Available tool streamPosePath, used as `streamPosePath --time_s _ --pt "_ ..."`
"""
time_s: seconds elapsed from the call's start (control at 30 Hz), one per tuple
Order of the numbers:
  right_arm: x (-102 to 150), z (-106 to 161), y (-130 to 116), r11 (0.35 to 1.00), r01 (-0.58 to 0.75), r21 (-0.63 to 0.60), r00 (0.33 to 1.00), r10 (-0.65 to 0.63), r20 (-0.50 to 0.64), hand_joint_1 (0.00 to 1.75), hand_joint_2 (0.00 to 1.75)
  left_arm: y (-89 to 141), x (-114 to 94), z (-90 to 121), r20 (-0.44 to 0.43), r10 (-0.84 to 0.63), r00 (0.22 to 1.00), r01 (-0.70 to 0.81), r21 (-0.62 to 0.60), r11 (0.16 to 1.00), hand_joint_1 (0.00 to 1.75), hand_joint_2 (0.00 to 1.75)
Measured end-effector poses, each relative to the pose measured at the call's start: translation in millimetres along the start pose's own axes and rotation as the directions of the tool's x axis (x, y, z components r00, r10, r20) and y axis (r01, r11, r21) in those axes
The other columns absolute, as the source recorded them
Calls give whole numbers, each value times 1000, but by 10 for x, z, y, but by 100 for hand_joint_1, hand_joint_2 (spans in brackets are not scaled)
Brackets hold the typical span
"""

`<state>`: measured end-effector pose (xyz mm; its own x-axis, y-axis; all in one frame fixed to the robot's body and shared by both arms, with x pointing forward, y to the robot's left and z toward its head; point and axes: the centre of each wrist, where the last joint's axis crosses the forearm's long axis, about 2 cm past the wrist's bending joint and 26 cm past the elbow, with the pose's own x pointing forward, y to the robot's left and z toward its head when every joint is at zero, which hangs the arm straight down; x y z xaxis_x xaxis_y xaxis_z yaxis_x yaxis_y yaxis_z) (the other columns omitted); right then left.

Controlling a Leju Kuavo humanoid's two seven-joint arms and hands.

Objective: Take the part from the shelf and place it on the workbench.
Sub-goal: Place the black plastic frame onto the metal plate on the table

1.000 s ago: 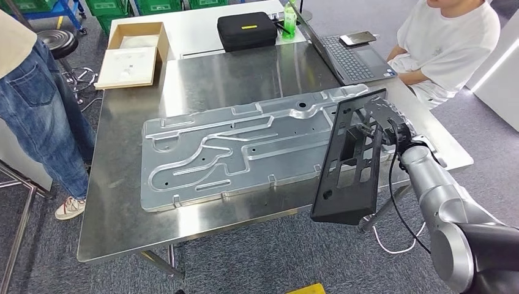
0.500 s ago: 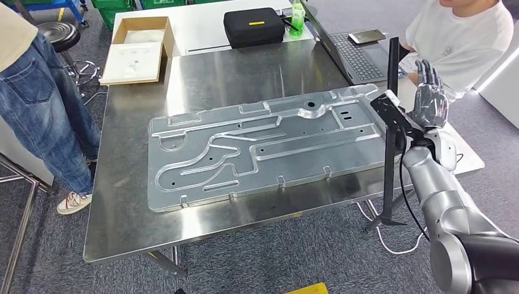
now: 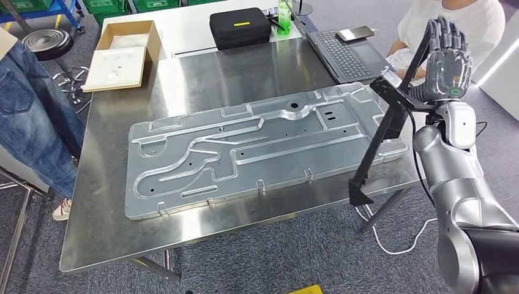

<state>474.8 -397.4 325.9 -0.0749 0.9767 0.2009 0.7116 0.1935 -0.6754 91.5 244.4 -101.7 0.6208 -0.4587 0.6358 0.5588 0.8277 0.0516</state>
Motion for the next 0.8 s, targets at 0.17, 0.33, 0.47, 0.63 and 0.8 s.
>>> streamPosePath --time_s 0.17,0.33,0.47,0.63,0.8 --pt "21 -168 -21 971 38 237 997 -20 -76 0 44 12 6 -3 4 7 1000 -7 0 1000 0 0" --pt "16 -388 -52 857 145 494 973 -32 -230 0 131 18 20 -10 16 21 1000 -21 -3 1000 0 0" --pt "-27 -319 26 811 178 557 954 -3 -300 0 175 3 2 -1 14 25 1000 -25 -5 1000 0 0" --pt "-68 -230 103 763 214 610 939 11 -344 0 44 15 -35 18 7 25 1000 -25 -2 1000 0 0" --pt "-65 -216 121 760 226 609 934 10 -358 0 0 -5 -46 24 8 28 1000 -28 -5 1000 0 0"
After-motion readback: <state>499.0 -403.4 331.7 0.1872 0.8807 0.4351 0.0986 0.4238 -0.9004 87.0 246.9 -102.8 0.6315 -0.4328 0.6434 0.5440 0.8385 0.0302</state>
